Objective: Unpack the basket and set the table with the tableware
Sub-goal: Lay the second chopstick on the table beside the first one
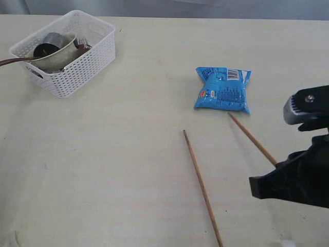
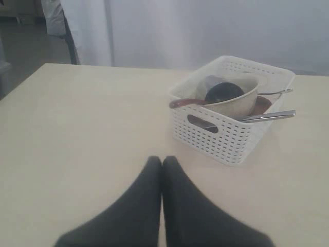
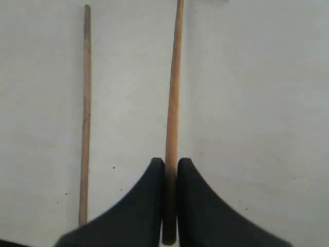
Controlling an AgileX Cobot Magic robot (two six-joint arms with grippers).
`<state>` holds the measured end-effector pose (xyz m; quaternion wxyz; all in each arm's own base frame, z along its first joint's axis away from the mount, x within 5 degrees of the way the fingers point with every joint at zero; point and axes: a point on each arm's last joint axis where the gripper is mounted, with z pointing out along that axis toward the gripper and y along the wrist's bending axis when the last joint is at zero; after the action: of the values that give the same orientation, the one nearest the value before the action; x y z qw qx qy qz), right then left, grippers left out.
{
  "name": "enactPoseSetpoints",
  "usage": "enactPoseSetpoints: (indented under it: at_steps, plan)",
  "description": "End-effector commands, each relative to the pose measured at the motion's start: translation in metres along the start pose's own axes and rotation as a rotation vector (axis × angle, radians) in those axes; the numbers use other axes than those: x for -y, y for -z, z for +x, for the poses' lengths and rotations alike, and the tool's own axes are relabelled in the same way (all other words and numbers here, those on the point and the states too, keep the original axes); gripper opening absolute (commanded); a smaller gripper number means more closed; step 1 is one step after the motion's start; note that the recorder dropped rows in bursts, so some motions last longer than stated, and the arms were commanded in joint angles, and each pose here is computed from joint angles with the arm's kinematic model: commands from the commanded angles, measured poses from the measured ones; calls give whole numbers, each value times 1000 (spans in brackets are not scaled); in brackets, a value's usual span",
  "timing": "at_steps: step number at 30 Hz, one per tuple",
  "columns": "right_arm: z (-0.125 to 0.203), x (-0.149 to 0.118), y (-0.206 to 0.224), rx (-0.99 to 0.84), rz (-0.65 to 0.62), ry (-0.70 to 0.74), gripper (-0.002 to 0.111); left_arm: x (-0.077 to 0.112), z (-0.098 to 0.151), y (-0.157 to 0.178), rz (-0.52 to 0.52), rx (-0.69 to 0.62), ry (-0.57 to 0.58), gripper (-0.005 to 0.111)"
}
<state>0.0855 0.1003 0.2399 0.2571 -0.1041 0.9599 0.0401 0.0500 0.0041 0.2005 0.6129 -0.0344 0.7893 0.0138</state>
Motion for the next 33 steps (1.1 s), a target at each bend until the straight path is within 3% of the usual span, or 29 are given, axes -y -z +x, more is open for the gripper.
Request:
enactPoseSetpoints:
  at_steps: [1,7,18,28,33]
  plan:
    - [1,-13,-10,17,-95,5,0,0,2,0,-2,-1,1,0]
    - [1,-25,-25,-6,-102,37,0,0,2,0,-2,-1,1,0]
    - [8,-38,-62,-128,44,105,0,0,2,0,-2,-1,1,0]
    - [18,-56,-96,-205,45,162,0,0,2,0,-2,-1,1,0]
    - [25,-56,-111,-257,120,173,0,0,2,0,-2,-1,1,0]
